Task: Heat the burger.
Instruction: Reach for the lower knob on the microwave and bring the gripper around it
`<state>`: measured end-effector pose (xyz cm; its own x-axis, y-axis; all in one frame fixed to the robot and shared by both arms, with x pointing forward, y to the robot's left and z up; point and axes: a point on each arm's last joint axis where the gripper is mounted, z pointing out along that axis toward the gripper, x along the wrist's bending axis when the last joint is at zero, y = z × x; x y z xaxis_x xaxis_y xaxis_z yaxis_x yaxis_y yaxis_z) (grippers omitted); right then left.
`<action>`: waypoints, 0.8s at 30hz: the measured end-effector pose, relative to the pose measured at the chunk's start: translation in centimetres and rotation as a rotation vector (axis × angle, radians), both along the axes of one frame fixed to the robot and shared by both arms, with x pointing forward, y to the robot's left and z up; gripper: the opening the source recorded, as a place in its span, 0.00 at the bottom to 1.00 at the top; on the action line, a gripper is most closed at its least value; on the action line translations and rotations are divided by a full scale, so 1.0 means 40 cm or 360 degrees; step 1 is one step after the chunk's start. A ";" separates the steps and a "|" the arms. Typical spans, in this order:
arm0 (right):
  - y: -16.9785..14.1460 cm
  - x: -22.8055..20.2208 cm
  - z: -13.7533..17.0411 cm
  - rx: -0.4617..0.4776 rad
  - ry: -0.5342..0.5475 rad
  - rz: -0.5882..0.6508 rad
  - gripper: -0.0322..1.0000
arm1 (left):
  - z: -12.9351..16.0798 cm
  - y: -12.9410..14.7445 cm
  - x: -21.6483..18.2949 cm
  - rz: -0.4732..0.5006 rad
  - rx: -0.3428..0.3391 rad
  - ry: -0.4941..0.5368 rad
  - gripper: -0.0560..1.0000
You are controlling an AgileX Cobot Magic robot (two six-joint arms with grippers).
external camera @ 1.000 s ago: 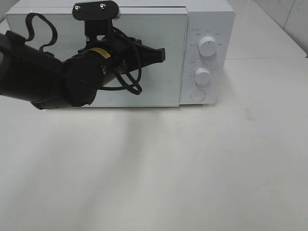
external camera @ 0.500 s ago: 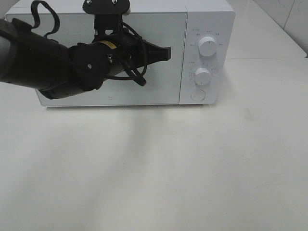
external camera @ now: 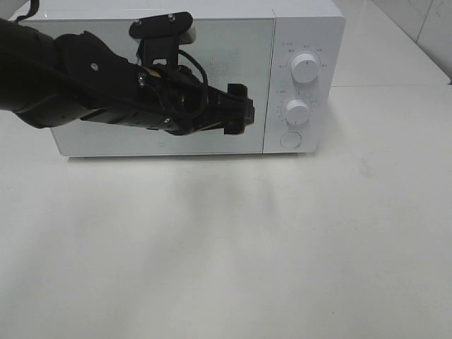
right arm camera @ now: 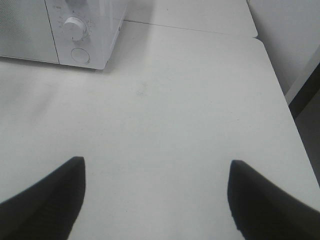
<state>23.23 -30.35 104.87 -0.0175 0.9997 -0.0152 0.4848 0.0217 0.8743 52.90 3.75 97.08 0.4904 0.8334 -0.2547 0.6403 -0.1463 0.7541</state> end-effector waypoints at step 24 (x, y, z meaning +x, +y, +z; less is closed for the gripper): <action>0.000 0.000 0.000 0.0000 0.0000 0.0000 0.77 | 0.123 0.288 -0.054 -0.0232 0.0234 0.0843 0.99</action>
